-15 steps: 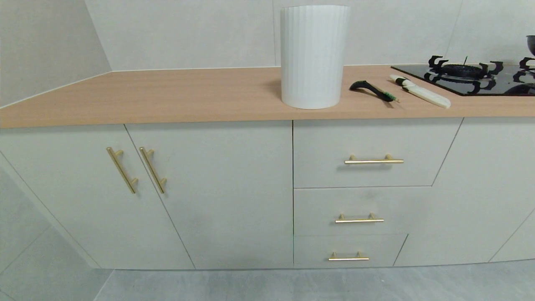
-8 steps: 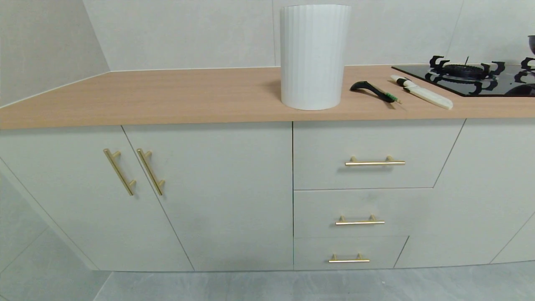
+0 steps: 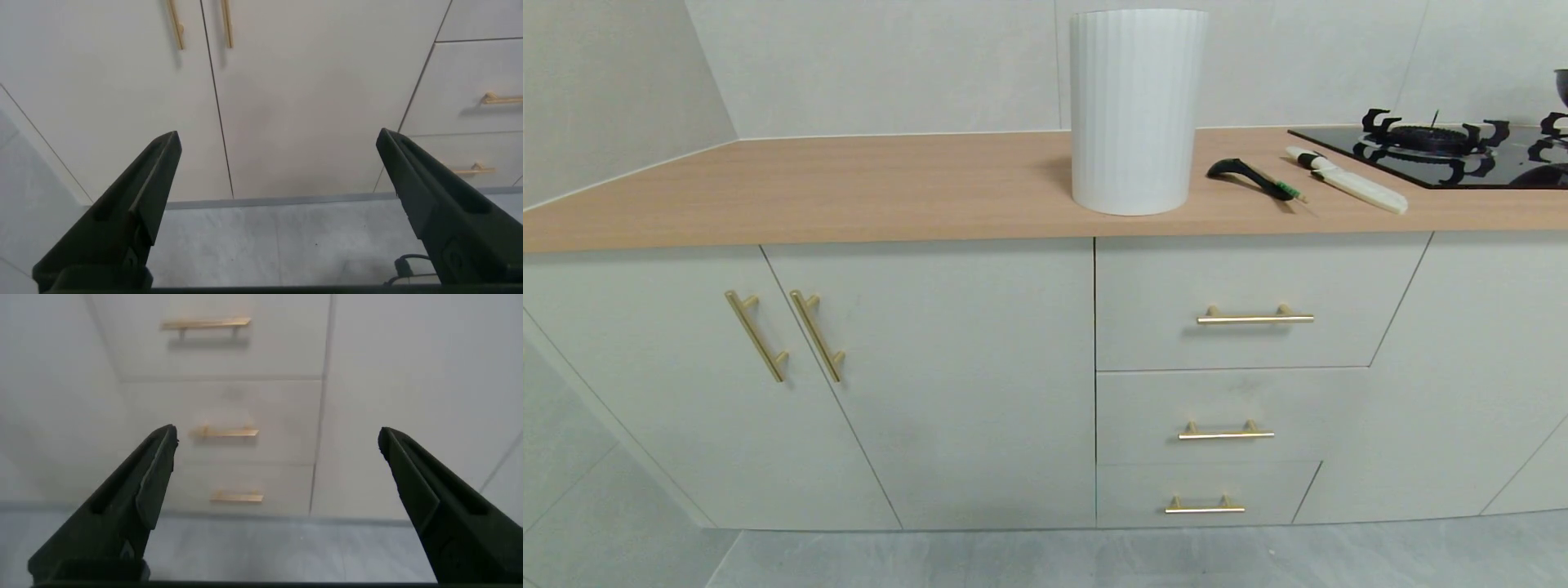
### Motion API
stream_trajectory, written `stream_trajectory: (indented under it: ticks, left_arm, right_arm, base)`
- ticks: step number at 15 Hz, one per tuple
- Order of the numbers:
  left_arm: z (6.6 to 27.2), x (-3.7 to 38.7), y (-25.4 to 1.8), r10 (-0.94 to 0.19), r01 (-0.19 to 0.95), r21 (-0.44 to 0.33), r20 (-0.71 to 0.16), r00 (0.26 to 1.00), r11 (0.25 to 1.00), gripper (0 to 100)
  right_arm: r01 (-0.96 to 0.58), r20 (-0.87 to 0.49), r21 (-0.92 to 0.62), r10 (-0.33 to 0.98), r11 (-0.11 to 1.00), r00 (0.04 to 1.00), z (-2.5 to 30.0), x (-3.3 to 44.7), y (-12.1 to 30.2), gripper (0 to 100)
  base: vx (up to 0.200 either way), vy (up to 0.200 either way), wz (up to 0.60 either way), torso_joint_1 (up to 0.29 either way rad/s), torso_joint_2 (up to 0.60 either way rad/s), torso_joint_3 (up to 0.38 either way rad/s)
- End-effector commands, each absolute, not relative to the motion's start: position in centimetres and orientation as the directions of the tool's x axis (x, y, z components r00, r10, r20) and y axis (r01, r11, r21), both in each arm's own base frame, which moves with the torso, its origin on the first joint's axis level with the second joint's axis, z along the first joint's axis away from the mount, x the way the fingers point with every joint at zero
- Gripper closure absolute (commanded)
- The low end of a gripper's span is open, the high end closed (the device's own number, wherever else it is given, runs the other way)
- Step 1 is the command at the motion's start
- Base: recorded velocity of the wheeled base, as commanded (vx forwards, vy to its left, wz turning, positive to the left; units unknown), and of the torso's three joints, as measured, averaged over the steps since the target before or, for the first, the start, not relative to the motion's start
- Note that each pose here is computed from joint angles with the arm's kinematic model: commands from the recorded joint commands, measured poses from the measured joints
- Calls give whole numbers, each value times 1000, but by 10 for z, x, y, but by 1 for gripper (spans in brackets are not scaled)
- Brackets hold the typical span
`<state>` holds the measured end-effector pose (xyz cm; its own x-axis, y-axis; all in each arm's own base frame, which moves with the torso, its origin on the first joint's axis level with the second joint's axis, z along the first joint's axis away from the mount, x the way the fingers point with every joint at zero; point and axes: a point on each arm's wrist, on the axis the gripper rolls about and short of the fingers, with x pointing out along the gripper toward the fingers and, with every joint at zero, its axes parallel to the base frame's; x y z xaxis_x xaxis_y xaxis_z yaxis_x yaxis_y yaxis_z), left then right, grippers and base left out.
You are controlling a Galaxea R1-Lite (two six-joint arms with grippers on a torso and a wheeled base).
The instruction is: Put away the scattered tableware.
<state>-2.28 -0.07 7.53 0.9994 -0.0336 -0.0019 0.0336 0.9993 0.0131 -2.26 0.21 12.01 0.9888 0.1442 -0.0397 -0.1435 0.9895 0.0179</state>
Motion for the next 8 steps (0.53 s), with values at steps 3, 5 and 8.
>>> stream_trajectory:
  ticks: [3, 5, 8]
  left_arm:
    - [75, -23, -1, -34, 34, 12, -3, 999, 999, 0]
    - [75, -23, -1, -34, 34, 14, -2, 999, 999, 0]
    - [75, -23, -1, -34, 34, 14, -2, 999, 999, 0]
  right_arm:
    - [-314, -409, 70, 314, 947, 857, 148, 45, 11, 0]
    - [-361, -509, 81, 350, 929, 786, 160, 80, 23, 0]
    - [-370, -608, 85, 342, 925, 716, 170, 143, 43, 0]
  base:
    - [0, 0, 0, 0, 0, 0]
    - [0, 0, 0, 0, 0, 0]
    - [0, 0, 0, 0, 0, 0]
